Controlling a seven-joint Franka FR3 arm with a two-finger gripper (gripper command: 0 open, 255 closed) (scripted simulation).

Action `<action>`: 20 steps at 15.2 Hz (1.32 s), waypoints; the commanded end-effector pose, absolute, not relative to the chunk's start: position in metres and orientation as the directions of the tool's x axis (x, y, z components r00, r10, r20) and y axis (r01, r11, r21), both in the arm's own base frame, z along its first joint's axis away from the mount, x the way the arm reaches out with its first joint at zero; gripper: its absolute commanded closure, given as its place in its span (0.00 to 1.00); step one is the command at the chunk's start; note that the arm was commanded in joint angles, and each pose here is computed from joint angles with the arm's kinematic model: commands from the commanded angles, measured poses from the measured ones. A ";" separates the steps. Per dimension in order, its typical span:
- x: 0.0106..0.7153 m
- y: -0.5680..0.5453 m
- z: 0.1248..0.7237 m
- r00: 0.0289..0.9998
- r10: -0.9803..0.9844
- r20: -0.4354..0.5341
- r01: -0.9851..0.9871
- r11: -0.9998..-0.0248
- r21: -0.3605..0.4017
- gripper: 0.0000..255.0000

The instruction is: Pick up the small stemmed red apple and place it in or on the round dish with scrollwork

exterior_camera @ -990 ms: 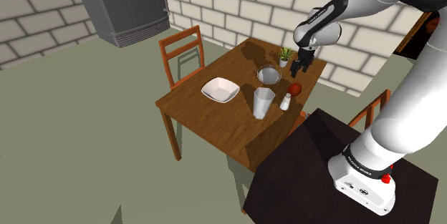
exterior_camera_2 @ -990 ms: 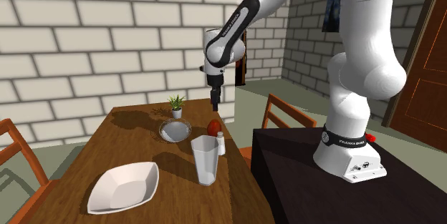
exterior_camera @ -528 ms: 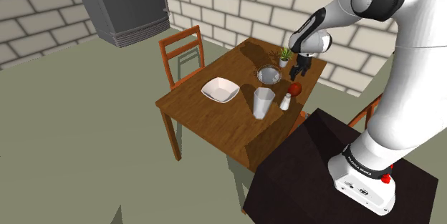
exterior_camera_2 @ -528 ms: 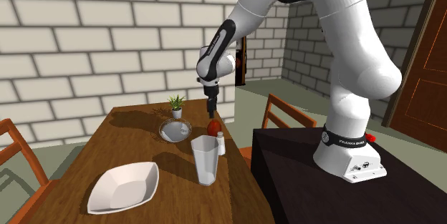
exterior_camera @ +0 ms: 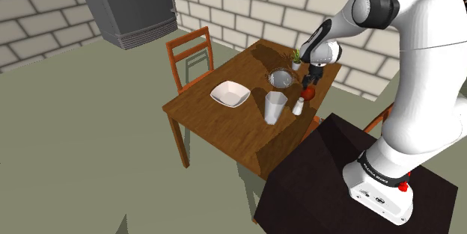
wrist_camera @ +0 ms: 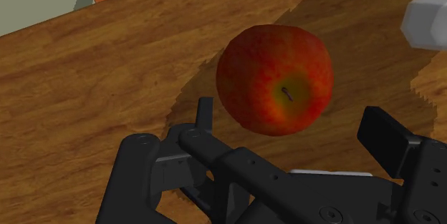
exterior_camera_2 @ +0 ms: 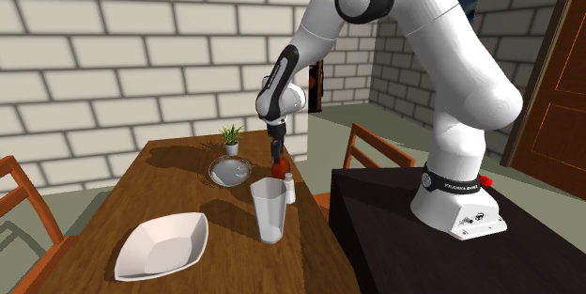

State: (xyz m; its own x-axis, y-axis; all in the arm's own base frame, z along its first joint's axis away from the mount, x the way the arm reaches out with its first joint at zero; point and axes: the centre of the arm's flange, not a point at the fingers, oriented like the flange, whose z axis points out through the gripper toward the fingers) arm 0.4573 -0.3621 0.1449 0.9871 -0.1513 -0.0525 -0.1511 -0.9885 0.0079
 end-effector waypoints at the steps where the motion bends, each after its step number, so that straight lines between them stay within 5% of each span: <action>1: 0.457 -0.363 0.134 0.987 -0.151 -0.052 -0.151 -0.988 0.008 0.00; 9: 0.457 -0.363 0.131 0.987 -0.151 -0.052 -0.151 -0.988 0.008 0.00; 10: 0.457 -0.363 0.131 0.987 -0.151 -0.052 -0.151 -0.988 0.008 1.00; 20: 0.457 -0.363 0.136 0.987 -0.151 -0.052 -0.151 -0.988 0.008 1.00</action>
